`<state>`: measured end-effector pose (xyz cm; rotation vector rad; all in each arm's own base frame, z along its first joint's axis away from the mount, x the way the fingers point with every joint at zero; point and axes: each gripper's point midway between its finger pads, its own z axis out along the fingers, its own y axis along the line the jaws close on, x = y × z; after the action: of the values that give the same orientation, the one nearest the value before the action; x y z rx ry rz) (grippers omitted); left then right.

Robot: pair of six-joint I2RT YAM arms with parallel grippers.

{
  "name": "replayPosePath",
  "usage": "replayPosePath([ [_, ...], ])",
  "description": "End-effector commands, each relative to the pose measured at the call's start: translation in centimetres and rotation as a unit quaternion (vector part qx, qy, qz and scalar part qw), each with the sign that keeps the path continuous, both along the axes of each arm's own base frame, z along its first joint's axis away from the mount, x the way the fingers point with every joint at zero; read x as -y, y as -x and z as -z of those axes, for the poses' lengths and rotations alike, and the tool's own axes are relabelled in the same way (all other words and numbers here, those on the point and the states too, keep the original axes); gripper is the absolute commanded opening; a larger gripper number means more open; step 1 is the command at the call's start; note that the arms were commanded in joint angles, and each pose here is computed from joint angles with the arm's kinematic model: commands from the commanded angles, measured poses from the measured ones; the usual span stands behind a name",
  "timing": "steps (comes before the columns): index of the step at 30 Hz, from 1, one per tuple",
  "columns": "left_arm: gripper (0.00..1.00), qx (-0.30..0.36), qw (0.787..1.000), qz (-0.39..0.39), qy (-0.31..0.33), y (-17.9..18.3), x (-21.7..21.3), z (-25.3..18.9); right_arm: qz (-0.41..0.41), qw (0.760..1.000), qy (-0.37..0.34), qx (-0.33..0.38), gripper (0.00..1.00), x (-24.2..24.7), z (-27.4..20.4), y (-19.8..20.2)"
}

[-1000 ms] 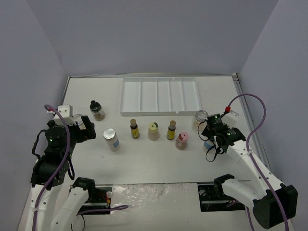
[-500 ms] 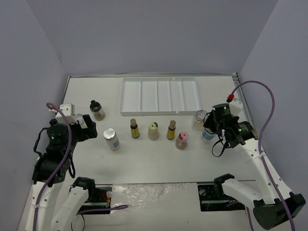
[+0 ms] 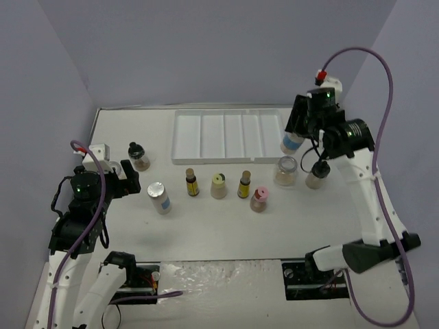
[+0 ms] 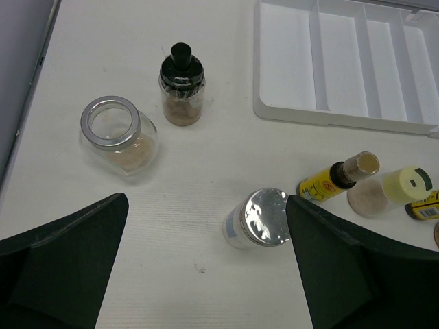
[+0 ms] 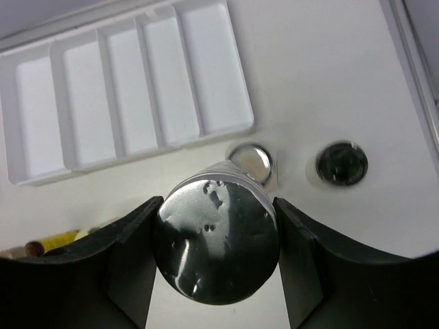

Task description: Organize the condiment bottles

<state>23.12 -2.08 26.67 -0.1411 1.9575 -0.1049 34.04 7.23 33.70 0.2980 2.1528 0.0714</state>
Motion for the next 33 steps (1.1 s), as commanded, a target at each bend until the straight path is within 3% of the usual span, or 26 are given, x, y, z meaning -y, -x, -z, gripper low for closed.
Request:
replayPosePath([
  [1,0.97,0.042,0.999,0.000,0.005,-1.4,0.2,-2.2,-0.028,0.997,0.022,0.068,0.00,-0.9,-3.6,-8.5],
  [4,0.97,0.038,0.999,0.001,0.002,-1.6,0.2,-1.5,-0.037,0.997,0.028,0.060,0.00,-1.0,-2.4,-13.4],
  [7,0.97,0.035,0.999,-0.005,-0.004,-1.9,0.0,-0.4,-0.042,0.994,0.039,0.097,0.00,-1.7,-2.4,-18.5],
  [15,0.97,0.029,0.999,-0.006,-0.014,-1.7,-0.3,0.2,-0.065,0.990,0.052,0.110,0.00,-2.2,3.1,-27.1],
  [21,0.97,0.028,0.999,-0.008,-0.018,-1.6,-0.5,0.4,-0.063,0.990,0.058,0.116,0.00,-2.2,7.3,-30.1],
  [33,0.97,0.023,1.000,0.001,-0.017,-1.7,-0.1,0.7,-0.052,0.991,0.046,0.112,0.00,-1.0,11.9,-31.7],
])
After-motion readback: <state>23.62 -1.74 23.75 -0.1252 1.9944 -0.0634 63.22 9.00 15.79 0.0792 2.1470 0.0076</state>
